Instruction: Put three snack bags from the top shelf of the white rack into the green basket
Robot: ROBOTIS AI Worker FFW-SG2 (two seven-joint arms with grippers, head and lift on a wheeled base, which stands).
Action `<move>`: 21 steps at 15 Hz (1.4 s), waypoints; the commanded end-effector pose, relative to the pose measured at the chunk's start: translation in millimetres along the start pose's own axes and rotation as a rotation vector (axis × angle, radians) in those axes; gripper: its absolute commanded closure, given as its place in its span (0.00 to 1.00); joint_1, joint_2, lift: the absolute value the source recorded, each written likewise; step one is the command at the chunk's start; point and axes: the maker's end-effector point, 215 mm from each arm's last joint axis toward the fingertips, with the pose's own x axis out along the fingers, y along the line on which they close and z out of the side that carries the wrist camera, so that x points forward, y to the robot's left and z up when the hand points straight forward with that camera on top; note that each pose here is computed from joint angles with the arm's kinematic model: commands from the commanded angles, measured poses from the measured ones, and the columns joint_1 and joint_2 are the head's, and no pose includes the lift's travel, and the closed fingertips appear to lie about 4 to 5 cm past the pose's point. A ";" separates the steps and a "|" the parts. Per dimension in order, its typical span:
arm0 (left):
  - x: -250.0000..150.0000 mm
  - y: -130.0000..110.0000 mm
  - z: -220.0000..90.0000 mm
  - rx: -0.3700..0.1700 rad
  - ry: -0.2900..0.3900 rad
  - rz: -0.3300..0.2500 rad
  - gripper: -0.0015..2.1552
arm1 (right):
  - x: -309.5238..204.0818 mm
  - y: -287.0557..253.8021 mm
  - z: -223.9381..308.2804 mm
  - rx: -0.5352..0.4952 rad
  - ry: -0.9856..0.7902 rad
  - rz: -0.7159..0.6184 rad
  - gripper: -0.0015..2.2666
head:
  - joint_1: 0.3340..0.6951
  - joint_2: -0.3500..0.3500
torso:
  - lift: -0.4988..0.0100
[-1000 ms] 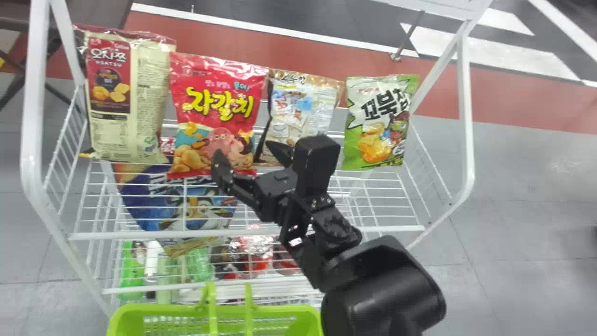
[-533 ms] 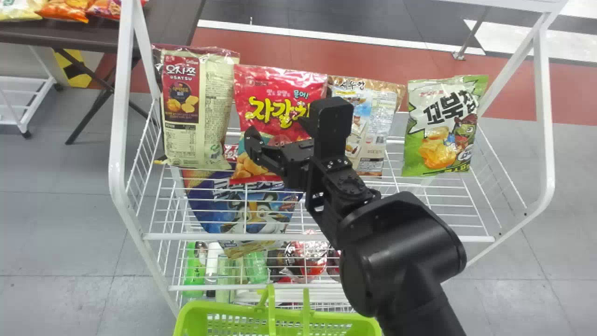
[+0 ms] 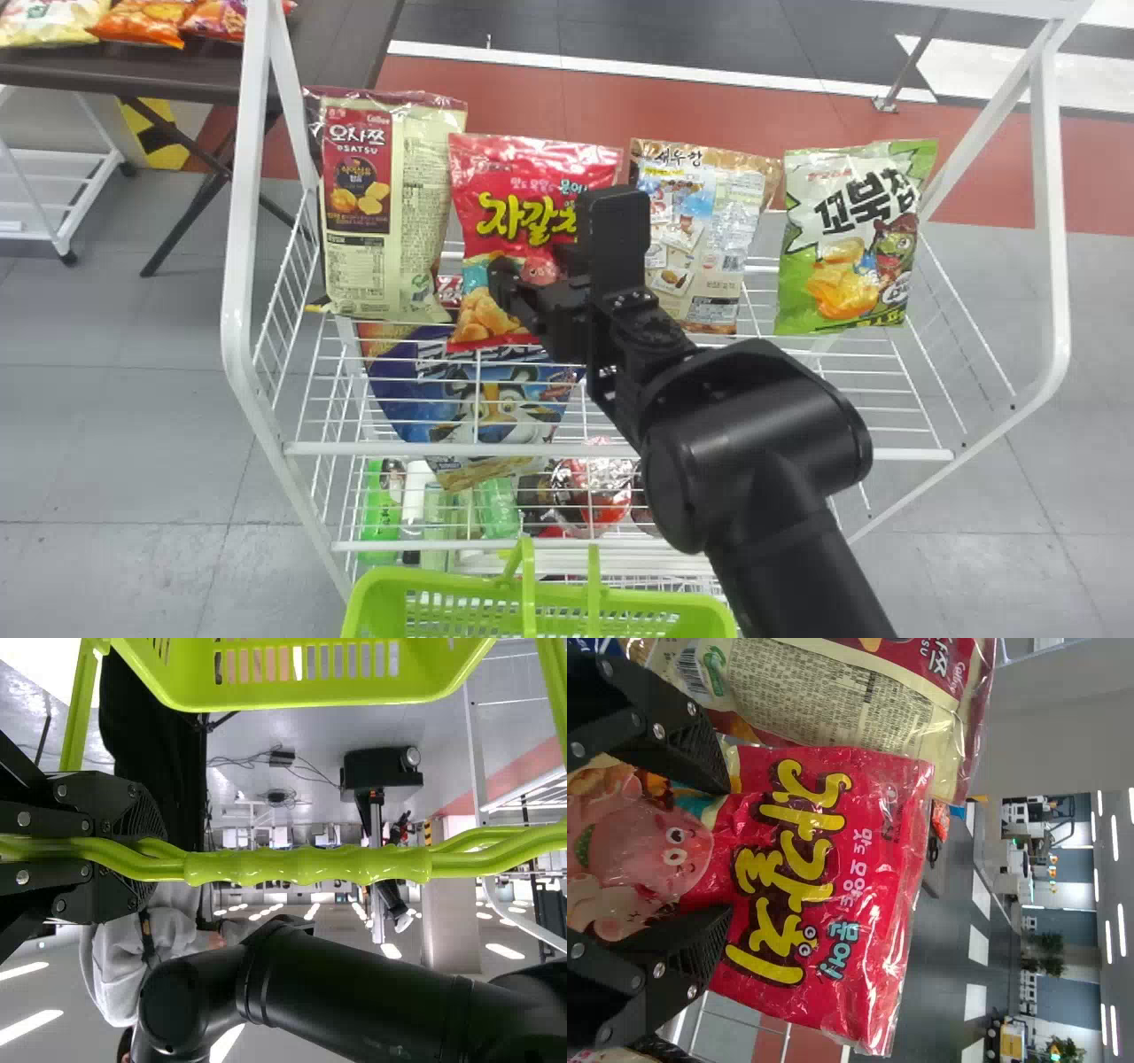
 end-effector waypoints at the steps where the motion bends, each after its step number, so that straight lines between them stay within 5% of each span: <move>1: 0.0 0.1 -0.5 -0.001 0.000 0.000 1.00 | -11.2 2.2 -0.3 0.010 -0.024 0.001 0.92 | 1.00 0.30 | 0.98; 10: 0.3 3.7 3.2 0.004 -0.001 0.013 1.00 | -95.6 -1.4 21.2 -0.011 -0.107 -0.022 0.92 | 1.00 0.22 | 0.98; 16: 0.2 3.3 4.1 0.006 0.004 0.015 1.00 | -133.7 14.8 19.8 0.027 -0.113 0.202 0.92 | 1.00 0.20 | 0.98; 21: -5.0 6.6 9.6 0.012 -0.009 0.031 1.00 | -194.7 16.6 -0.5 0.062 -0.075 0.191 0.92 | 1.00 0.14 | 0.98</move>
